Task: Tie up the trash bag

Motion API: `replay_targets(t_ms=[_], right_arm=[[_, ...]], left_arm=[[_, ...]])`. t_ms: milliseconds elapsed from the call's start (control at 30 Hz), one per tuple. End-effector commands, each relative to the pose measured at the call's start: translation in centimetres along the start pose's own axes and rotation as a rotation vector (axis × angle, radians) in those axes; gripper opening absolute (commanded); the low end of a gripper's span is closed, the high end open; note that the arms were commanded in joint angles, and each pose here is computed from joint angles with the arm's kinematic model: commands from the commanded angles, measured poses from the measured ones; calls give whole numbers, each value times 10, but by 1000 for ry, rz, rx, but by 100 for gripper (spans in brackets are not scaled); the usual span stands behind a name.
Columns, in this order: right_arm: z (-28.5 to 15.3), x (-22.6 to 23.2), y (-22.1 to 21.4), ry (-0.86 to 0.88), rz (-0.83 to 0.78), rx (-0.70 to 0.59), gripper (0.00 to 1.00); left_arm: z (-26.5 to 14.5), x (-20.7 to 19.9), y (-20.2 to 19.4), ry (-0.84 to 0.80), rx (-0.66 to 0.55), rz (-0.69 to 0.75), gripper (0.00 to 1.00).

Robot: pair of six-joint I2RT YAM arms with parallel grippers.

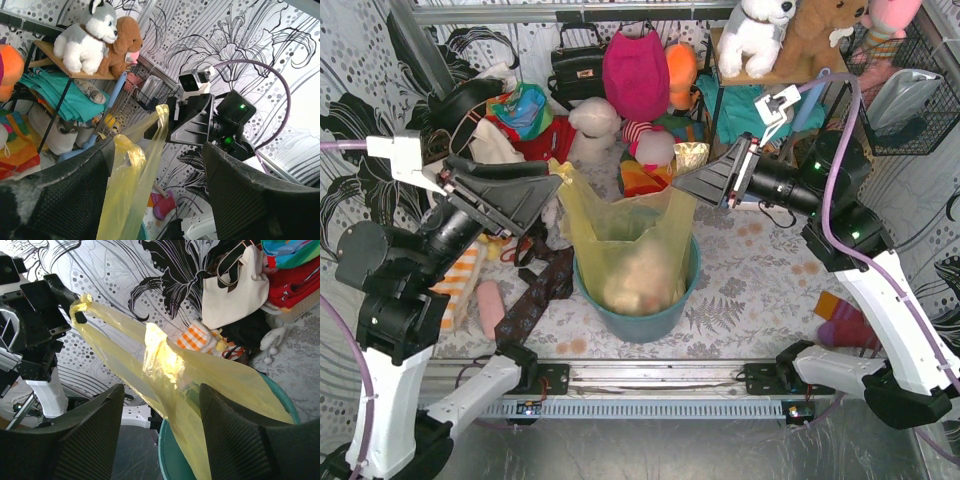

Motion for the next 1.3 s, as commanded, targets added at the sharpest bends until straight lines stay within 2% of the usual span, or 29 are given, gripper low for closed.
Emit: replay_targets(t_ms=[0, 133, 300, 433, 567, 633, 700, 1000, 1133, 1233, 1267], right_arm=[[-8, 16, 19, 22, -94, -57, 62], [-9, 25, 32, 42, -106, -87, 63], [-9, 28, 36, 41, -103, -89, 63], [-11, 30, 39, 38, -107, -89, 62], [-13, 28, 37, 22, -101, -86, 59], [-14, 27, 37, 13, -99, -89, 53], [-15, 26, 39, -1, -99, -94, 49], [-22, 33, 50, -21, -127, -119, 41], [-22, 34, 53, -19, -131, -123, 27], [-20, 34, 52, -15, -132, -118, 14], [-19, 32, 52, -17, -130, -115, 12]], left_arm=[[9, 16, -5, 74, 56, 8, 80], [19, 14, -11, 60, 118, -42, 80], [18, 24, -18, 178, 207, -83, 81], [18, 16, -32, 131, 290, -147, 80], [20, 26, -39, 169, 324, -173, 67], [20, 27, -39, 178, 326, -172, 62], [19, 21, -36, 165, 321, -163, 58], [11, -7, -12, 117, 244, -116, 44], [12, -6, -13, 115, 246, -117, 36], [13, -6, -13, 106, 237, -118, 22], [14, -5, -13, 107, 237, -120, 21]])
Point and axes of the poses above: each gripper's point midway between its finger pads, its own z axis out along the fingers, its own x axis along the line the jaws close on, y = z × x, the point moved 1 cm from there along -z, back along the fingers, and after that the axes turned 9 degrees about -z, right-handed, at the moved point
